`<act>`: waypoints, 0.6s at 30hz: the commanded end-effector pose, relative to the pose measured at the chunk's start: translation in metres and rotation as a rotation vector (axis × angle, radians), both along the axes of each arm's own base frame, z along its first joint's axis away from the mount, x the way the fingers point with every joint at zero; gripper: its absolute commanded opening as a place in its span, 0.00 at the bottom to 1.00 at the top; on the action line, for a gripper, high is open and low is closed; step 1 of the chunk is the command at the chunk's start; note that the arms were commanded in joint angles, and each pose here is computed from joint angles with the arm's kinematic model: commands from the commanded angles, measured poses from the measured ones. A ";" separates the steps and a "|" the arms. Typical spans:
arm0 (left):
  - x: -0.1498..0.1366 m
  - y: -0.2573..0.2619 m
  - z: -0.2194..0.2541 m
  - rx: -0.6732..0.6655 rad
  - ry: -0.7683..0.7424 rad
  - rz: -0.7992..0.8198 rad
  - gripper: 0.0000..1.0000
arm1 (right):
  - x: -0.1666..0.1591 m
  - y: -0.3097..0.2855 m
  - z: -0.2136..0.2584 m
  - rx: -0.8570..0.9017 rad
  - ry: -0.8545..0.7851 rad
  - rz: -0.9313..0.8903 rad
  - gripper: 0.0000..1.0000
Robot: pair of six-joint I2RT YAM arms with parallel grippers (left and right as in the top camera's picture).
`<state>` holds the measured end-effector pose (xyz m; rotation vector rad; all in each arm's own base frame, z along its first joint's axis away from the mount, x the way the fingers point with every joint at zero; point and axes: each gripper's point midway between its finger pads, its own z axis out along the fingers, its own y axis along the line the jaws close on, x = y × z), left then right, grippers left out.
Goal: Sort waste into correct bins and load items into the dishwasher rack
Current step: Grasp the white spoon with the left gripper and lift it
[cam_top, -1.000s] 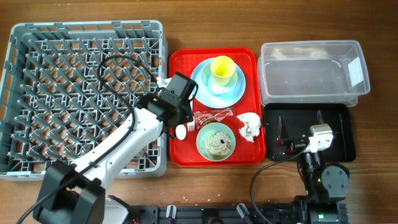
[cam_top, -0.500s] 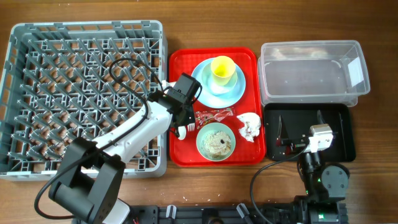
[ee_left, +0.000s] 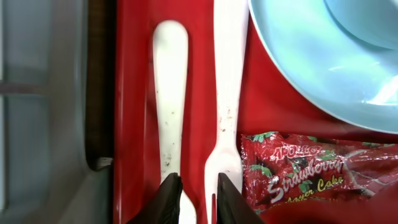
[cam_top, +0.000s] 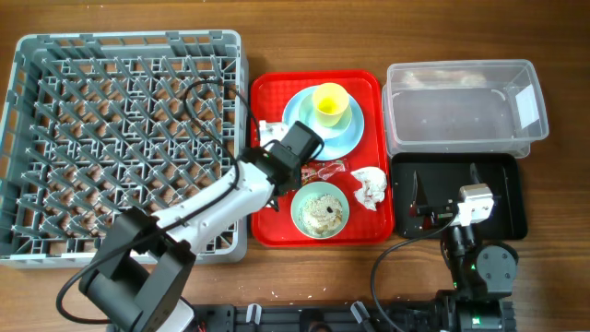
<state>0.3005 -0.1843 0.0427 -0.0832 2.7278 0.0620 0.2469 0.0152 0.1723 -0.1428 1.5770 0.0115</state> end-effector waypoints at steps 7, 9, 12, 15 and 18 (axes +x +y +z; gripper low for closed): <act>0.001 0.014 -0.018 0.107 -0.002 0.018 0.14 | 0.000 -0.001 0.002 -0.011 -0.009 -0.009 1.00; -0.003 0.015 -0.030 0.122 0.032 0.013 0.16 | 0.000 -0.001 0.002 -0.011 -0.009 -0.009 0.99; -0.005 0.017 -0.044 0.149 0.061 0.012 0.20 | 0.000 -0.001 0.001 -0.011 -0.008 -0.009 1.00; -0.007 0.018 -0.052 0.160 0.076 0.009 0.21 | 0.000 -0.001 0.001 -0.011 -0.008 -0.009 1.00; -0.009 0.013 -0.054 0.135 0.094 0.004 0.18 | 0.000 -0.001 0.001 -0.011 -0.008 -0.009 1.00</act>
